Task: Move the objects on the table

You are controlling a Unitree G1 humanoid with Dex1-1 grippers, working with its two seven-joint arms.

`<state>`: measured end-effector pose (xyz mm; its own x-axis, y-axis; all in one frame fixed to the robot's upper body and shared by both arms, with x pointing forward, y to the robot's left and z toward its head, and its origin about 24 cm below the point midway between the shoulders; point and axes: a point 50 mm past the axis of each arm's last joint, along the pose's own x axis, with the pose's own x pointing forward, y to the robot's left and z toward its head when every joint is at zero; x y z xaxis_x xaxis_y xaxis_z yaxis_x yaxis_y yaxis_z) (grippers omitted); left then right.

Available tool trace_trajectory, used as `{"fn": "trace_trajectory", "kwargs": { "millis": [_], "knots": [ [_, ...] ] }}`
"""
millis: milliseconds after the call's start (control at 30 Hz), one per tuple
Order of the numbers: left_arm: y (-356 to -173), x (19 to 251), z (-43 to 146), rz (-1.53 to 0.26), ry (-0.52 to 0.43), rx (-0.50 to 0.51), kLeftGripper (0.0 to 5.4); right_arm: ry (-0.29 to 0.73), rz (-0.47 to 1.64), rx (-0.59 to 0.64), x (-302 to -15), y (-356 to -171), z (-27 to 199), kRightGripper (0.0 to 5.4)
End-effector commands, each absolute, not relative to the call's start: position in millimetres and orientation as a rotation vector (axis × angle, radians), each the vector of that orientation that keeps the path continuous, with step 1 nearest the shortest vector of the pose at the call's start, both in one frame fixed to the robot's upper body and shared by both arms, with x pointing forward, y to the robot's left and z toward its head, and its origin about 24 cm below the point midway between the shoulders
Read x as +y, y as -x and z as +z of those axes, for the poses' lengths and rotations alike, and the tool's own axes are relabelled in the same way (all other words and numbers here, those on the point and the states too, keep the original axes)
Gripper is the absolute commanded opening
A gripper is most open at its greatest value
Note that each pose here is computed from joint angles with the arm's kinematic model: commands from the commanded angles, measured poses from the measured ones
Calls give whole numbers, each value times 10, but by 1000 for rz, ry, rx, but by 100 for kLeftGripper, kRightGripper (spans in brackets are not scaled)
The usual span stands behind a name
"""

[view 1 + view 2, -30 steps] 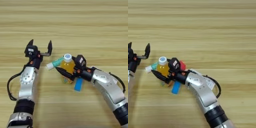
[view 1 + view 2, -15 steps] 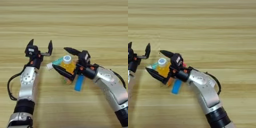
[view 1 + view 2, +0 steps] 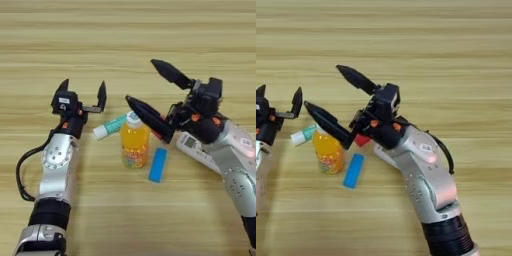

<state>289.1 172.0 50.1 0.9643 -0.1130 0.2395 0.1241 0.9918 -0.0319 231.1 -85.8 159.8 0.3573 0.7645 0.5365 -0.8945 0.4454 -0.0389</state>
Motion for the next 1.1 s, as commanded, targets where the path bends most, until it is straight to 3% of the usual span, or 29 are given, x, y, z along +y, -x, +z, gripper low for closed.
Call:
{"fn": "trace_trajectory", "kwargs": {
  "millis": [33, 167, 300, 400, 900, 1100],
  "knots": [
    [-2922, 1679, 518, -129, 35, -245, 540, -186, 1041, -563, -1120, -2388, 1695, 539],
    [-2926, 1674, 514, -130, 32, -244, 540, -101, 1017, -498, -1334, -2411, 1629, 539],
    [-2935, 1680, 509, -130, 30, -242, 540, 54, 1018, -353, -1581, -2378, 1434, 539],
    [-2943, 1686, 507, -129, 29, -241, 540, 112, 1042, -249, -1724, -2325, 1309, 539],
    [-2964, 1698, 504, -126, 16, -246, 540, 202, 1004, 172, -2054, -2247, 720, 539],
    [-2967, 1687, 503, -126, 14, -248, 540, 207, 1002, 240, -2082, -2233, 599, 539]
  ]
}}
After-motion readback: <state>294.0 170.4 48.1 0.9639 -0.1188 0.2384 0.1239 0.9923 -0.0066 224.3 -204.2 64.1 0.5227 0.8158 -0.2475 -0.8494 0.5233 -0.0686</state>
